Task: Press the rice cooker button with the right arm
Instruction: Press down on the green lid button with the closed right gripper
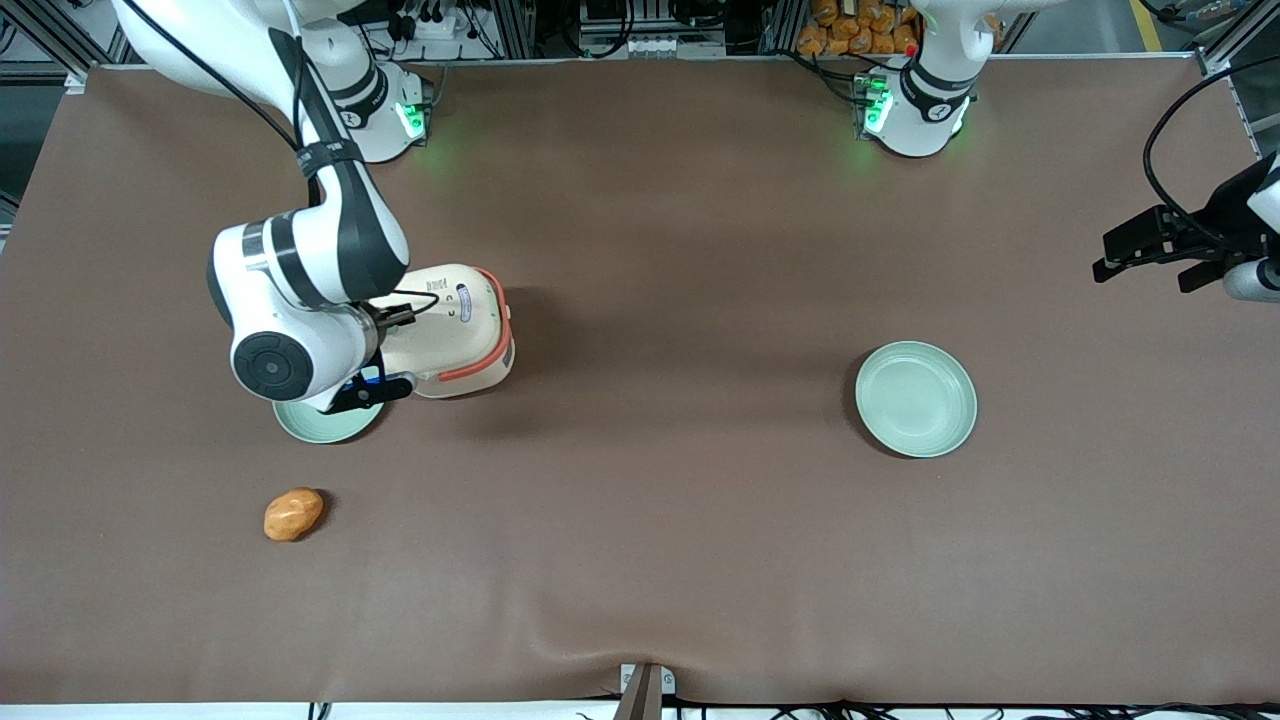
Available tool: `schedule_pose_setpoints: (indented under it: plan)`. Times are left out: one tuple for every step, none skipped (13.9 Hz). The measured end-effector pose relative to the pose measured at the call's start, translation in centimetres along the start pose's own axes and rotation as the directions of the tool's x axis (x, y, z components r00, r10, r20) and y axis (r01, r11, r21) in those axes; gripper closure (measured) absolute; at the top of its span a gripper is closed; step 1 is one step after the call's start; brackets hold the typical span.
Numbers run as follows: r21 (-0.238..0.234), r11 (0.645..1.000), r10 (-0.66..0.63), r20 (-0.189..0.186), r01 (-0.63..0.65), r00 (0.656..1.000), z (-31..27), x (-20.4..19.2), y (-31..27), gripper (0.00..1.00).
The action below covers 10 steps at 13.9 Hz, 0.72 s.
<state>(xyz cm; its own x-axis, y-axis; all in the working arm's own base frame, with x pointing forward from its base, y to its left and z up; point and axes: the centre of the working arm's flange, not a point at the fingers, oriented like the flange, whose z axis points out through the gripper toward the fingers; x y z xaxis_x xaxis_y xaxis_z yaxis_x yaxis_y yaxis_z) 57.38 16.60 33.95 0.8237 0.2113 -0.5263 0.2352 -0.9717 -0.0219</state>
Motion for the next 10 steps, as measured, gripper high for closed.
schedule_pose_setpoints:
  plan:
    - [0.001, 1.0, -0.002, -0.001, 0.002, 1.0, 0.01, 0.02, 0.09, 0.99]
    - [0.001, 1.0, -0.003, -0.001, 0.003, 1.0, 0.01, 0.03, 0.1, 0.99]
    - [0.001, 1.0, -0.003, -0.001, 0.003, 1.0, 0.02, 0.04, 0.07, 0.99]
    - [0.001, 1.0, -0.004, 0.0, 0.004, 1.0, 0.03, 0.05, 0.07, 0.99]
    - [0.001, 1.0, -0.004, 0.0, 0.004, 1.0, 0.05, 0.06, 0.06, 0.99]
    - [0.001, 1.0, -0.004, 0.0, 0.004, 1.0, 0.06, 0.06, 0.06, 0.99]
    - [0.001, 1.0, -0.004, 0.0, 0.004, 1.0, 0.06, 0.06, 0.05, 0.99]
    - [0.001, 1.0, -0.004, 0.0, 0.004, 1.0, 0.06, 0.06, 0.04, 0.99]
    - [0.001, 1.0, -0.004, 0.0, 0.004, 1.0, 0.05, 0.06, 0.03, 0.99]
    - [0.001, 1.0, -0.004, -0.001, 0.004, 1.0, -0.01, 0.06, 0.02, 0.99]
